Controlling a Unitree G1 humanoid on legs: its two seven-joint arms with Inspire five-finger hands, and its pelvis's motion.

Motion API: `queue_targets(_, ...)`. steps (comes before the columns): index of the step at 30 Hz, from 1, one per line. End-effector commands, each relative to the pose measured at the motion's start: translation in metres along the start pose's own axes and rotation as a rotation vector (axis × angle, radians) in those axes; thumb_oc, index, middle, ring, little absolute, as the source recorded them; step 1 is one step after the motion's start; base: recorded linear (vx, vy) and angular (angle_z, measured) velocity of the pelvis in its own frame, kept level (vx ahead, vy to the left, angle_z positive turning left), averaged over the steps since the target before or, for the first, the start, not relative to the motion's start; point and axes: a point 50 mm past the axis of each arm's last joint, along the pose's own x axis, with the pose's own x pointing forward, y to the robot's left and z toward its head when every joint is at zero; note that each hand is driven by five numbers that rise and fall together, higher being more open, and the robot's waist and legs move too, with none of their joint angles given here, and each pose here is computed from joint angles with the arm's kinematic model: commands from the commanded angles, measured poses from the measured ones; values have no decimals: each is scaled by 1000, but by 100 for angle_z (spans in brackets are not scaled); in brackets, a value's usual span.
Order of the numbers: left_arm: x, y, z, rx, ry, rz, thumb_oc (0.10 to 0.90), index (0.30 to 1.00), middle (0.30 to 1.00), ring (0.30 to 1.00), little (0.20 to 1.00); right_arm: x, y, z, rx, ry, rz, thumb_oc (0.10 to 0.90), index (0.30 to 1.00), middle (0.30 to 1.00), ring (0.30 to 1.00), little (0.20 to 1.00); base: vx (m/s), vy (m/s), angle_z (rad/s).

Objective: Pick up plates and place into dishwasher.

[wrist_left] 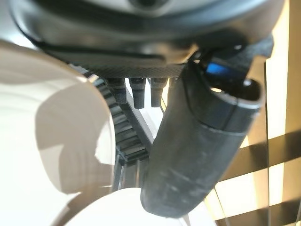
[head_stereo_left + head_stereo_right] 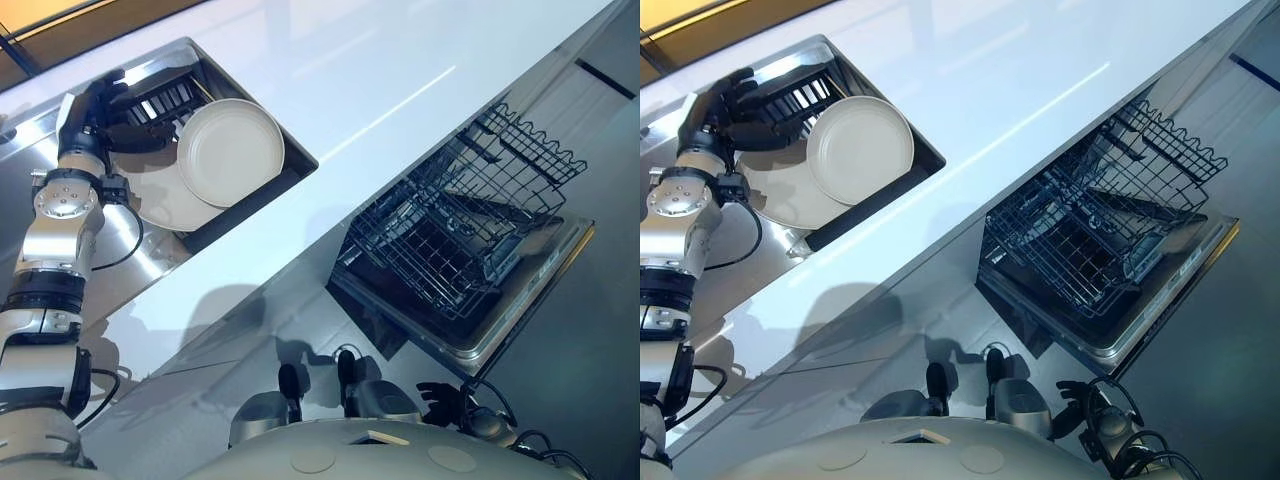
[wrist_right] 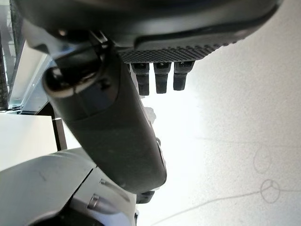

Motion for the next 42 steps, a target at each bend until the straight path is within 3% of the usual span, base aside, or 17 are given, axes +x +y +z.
queue_targets(1, 15, 11, 91, -97, -340, 22, 800, 900, 900, 900, 900, -3, -21, -5, -37, 0, -66, 800, 900, 900, 900, 900, 22, 46, -4)
queue_targets(11, 13, -24, 107, -233, -369, -300, 800, 900, 900, 900, 900, -4, -28, -2, -54, -12, -103, 800, 900, 900, 900, 900, 3, 39, 0)
queue_targets(23, 6, -53, 79, -75, -185, -717, 800, 900, 900, 900, 900, -6, -39, -5, -60, 6, -126, 800, 900, 900, 900, 900, -2, 1, 1)
queue_targets(32, -4, -59, 67, 116, -64, -910, 800, 900, 900, 900, 900, -6, -49, -3, -47, 11, -138, 800, 900, 900, 900, 900, -29, -12, 3)
queue_targets(33, -4, -57, 70, 155, -70, -895, 493, 636, 636, 636, 593, -6, -50, -2, -43, 11, -139, 800, 900, 900, 900, 900, -46, -31, 4)
queue_targets(34, -4, -55, 73, 174, -87, -874, 377, 538, 538, 538, 477, -6, -50, -1, -39, 12, -138, 800, 900, 900, 900, 900, -42, -33, 4)
queue_targets(35, -4, -53, 76, 185, -103, -855, 320, 488, 488, 488, 420, -5, -49, -1, -38, 12, -136, 800, 900, 900, 900, 900, -33, -34, 3)
queue_targets(36, -3, -51, 83, 185, -143, -817, 317, 486, 486, 486, 417, -5, -48, 0, -36, 11, -134, 800, 900, 900, 900, 900, -31, -33, 2)
queue_targets(37, -3, -49, 88, 193, -179, -780, 138, 333, 333, 333, 238, -5, -48, 0, -35, 10, -132, 800, 900, 900, 900, 900, -30, -39, 2)
queue_targets(38, -3, -45, 96, 185, -236, -732, 100, 300, 300, 300, 200, -5, -46, 0, -31, 11, -129, 800, 900, 900, 900, 900, -21, -35, 3)
queue_targets(40, -3, -39, 106, 189, -310, -651, 138, 333, 333, 333, 238, -4, -44, 1, -28, 11, -124, 800, 900, 900, 900, 900, -12, -33, 5)
queue_targets(42, -4, -35, 113, 196, -364, -619, 100, 300, 300, 300, 200, -3, -41, 1, -24, 13, -120, 800, 900, 900, 900, 900, 1, -27, 5)
